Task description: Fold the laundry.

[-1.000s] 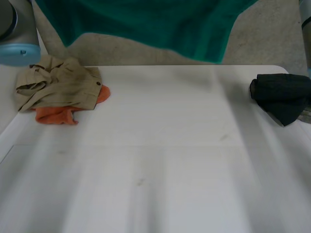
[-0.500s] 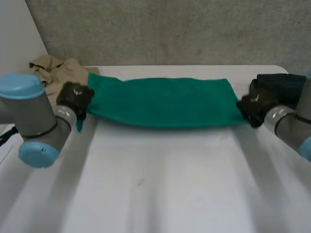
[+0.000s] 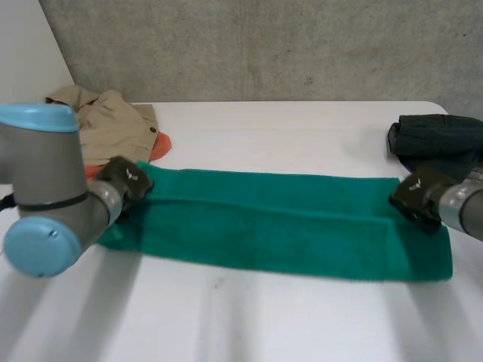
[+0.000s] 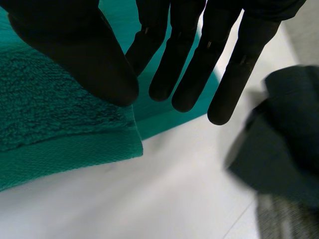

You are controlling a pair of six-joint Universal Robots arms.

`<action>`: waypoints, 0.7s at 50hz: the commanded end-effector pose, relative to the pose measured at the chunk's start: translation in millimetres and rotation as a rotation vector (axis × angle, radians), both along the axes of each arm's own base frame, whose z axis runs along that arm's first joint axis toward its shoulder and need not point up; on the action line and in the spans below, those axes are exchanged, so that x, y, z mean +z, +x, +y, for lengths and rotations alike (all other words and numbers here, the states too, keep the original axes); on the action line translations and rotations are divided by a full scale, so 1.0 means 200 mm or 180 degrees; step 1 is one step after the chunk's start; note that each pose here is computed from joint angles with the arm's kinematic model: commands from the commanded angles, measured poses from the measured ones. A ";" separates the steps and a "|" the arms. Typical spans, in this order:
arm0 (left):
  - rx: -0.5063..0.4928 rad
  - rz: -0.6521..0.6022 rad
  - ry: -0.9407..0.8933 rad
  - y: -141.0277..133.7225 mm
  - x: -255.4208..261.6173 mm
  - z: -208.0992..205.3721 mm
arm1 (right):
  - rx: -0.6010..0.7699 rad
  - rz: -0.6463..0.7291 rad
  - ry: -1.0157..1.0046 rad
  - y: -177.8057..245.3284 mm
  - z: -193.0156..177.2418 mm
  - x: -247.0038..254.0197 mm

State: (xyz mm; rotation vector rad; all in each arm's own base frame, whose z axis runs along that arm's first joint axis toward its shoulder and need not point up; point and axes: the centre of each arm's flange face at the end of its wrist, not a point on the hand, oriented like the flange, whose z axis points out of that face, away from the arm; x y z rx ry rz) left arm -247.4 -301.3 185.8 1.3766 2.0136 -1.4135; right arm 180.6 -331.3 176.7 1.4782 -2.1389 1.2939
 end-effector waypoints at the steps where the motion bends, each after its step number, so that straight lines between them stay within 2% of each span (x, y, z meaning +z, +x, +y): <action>1: 0.0098 0.0137 -0.0422 -0.10 -0.04 -0.28 | 0.0011 -0.0346 -0.0802 0.11 -0.22 -0.03; 10: 0.0161 0.0242 -0.0692 -0.17 -0.11 -0.50 | 0.0130 -0.0680 -0.1651 0.23 -0.45 -0.09; 15: 0.0143 0.0313 -0.0807 -0.20 -0.16 -0.59 | 0.0261 -0.0733 -0.1851 0.29 -0.52 -0.19; 20: -0.0098 0.0552 -0.0823 -0.28 -0.19 -0.60 | 0.0185 -0.0544 -0.1847 0.31 -0.58 -0.34; 25: -0.0083 0.0784 -0.1069 -0.29 -0.07 -0.61 | 0.0038 -0.0476 -0.1723 0.28 -0.54 -0.28; 30: 0.0141 0.0955 -0.1198 -0.23 0.05 -0.60 | -0.0137 -0.0886 -0.1572 0.24 -0.41 -0.04; 33: 0.0183 0.0994 -0.1159 -0.19 0.09 -0.54 | -0.0259 -0.1165 -0.1060 0.18 -0.28 0.07; 35: 0.0158 0.0992 -0.1120 -0.19 0.09 -0.51 | -0.0274 -0.1149 -0.0743 0.16 -0.22 0.05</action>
